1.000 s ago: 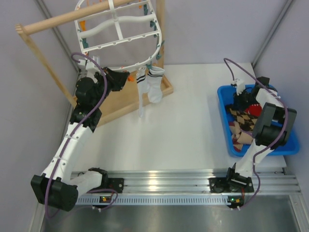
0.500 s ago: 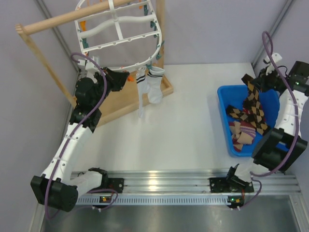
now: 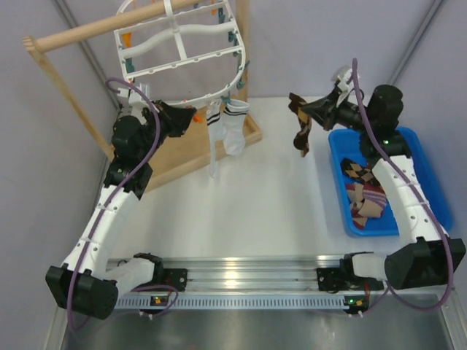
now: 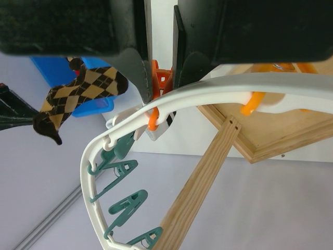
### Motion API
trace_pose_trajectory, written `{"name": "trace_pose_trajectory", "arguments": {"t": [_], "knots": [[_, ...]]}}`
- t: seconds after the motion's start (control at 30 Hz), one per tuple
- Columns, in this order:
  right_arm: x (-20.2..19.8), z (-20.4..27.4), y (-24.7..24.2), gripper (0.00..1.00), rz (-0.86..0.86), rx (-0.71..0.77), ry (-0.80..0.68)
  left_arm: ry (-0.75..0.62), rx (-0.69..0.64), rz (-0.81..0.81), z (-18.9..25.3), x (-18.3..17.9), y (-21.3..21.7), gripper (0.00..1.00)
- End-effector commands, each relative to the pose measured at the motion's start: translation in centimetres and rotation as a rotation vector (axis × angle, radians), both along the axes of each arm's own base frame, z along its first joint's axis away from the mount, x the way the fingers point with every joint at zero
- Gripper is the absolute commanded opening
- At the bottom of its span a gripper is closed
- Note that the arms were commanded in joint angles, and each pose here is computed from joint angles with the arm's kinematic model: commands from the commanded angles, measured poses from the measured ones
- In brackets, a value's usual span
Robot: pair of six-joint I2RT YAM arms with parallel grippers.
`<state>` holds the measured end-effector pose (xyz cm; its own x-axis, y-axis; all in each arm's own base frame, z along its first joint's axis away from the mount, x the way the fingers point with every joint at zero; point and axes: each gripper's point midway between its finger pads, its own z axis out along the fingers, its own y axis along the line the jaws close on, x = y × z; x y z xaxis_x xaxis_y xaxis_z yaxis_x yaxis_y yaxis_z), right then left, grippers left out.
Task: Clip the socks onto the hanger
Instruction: Clamp the sock onto the hanger.
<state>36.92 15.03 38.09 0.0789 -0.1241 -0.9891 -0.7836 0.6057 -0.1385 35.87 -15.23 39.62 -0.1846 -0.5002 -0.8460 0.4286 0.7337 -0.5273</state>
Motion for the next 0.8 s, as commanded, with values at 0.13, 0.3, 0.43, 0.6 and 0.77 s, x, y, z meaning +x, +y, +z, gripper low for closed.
{"name": "trace_pose_trajectory", "arguments": {"t": [0.13, 0.3, 0.43, 0.6, 0.77], "knots": [[-3.9, 1.8, 10.8, 0.0, 0.12, 0.153, -0.013, 0.028, -0.044, -0.065, 0.9, -0.5, -1.1, 0.0], [-3.1, 0.6, 15.5, 0.0, 0.084, 0.153, -0.058, 0.041, -0.106, -0.089, 1.2, -0.9, -1.5, 0.0], [-3.7, 0.3, 19.5, 0.0, 0.116, 0.168, -0.105, 0.052, -0.132, -0.104, 1.3, -1.0, -1.8, 0.0], [-3.9, -0.5, 22.5, 0.0, 0.136, 0.165, -0.145, 0.071, -0.155, -0.118, 1.2, -1.0, -2.1, 0.0], [-3.8, -0.4, 23.7, 0.0, 0.15, 0.177, -0.162, 0.087, -0.15, -0.123, 0.7, -0.7, -2.2, 0.0]]}}
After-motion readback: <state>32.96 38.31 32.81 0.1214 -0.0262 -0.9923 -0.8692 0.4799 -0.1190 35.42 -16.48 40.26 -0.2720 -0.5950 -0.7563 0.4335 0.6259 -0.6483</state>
